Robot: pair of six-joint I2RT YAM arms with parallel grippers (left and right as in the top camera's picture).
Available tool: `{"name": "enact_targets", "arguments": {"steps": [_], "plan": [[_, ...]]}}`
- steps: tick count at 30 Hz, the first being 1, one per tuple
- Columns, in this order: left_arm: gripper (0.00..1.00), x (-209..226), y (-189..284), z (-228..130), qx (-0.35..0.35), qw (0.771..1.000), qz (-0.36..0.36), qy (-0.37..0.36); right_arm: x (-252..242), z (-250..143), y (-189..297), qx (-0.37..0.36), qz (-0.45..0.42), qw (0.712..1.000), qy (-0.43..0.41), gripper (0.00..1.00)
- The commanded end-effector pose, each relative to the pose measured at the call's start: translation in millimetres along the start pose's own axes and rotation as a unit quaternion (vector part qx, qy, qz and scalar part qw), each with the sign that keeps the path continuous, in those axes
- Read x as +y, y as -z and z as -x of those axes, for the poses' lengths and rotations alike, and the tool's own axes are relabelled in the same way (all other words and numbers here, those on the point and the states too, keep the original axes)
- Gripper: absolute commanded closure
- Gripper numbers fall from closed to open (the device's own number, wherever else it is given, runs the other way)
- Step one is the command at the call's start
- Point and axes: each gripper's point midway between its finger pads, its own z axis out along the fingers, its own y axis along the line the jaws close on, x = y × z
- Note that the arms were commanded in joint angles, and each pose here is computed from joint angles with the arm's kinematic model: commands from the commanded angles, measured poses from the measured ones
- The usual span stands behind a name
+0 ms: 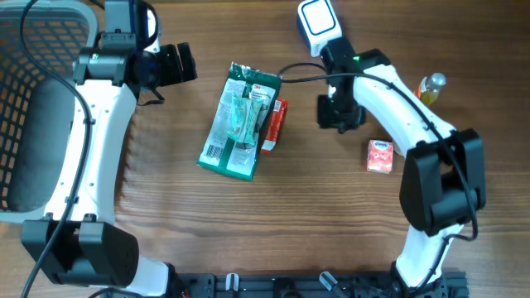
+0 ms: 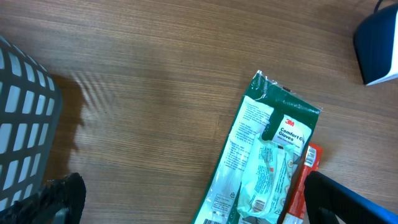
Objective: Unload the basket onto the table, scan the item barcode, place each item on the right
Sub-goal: 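Swing the right gripper left toward the red snack stick, then lower the right gripper and grasp the red snack stick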
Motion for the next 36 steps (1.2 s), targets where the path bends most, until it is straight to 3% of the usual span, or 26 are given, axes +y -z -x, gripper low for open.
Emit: {"name": "enact_targets", "arguments": {"steps": [1, 3, 5, 6, 8, 10, 11, 14, 25, 36], "plan": [[0.0, 0.2, -2.1, 0.2, 0.002, 1.0, -0.003, -0.003, 66.5, -6.2, 13.6, -0.01, 0.114, 0.993, 0.027, 0.64], [0.0, 0.3, -2.1, 0.2, 0.002, 1.0, -0.003, -0.003, 88.1, -7.1, 7.9, -0.021, 0.124, 0.992, 0.026, 0.64], [0.0, 0.3, -2.1, 0.2, 0.002, 1.0, -0.003, -0.003, 111.2, -11.1, 5.5, -0.023, 0.134, 0.991, -0.008, 0.52], [0.0, 0.3, -2.1, 0.1, 0.002, 1.0, -0.003, -0.003, 120.5, -13.9, 4.9, -0.023, 0.138, 0.99, -0.018, 0.54], [0.0, 0.3, -2.1, 0.2, 0.002, 1.0, -0.003, -0.003, 138.4, -17.8, 3.6, -0.027, 0.148, 0.988, -0.023, 0.68], [0.0, 0.3, -2.1, 0.2, 0.002, 1.0, -0.003, -0.003, 157.3, -21.8, -1.0, -0.039, 0.152, 0.988, -0.001, 0.94], [0.0, 0.3, -2.1, 0.2, 0.002, 1.0, -0.003, -0.003, 159.8, -22.6, -5.3, -0.046, 0.138, 0.989, -0.008, 0.96], [0.0, 0.3, -2.1, 0.2, 0.002, 1.0, -0.003, -0.003, 155.7, -23.1, -15.1, -0.068, 0.097, 0.993, -0.022, 0.96], [0.0, 0.3, -2.1, 0.2, 0.002, 1.0, -0.003, -0.003, 147.6, -26.2, -54.7, -0.078, 0.093, 0.992, -0.047, 0.96], [0.0, 0.3, -2.1, 0.2, 0.002, 1.0, -0.003, -0.003, 141.3, -21.3, -56.4, -0.093, 0.077, 0.991, -0.062, 0.96]]}}
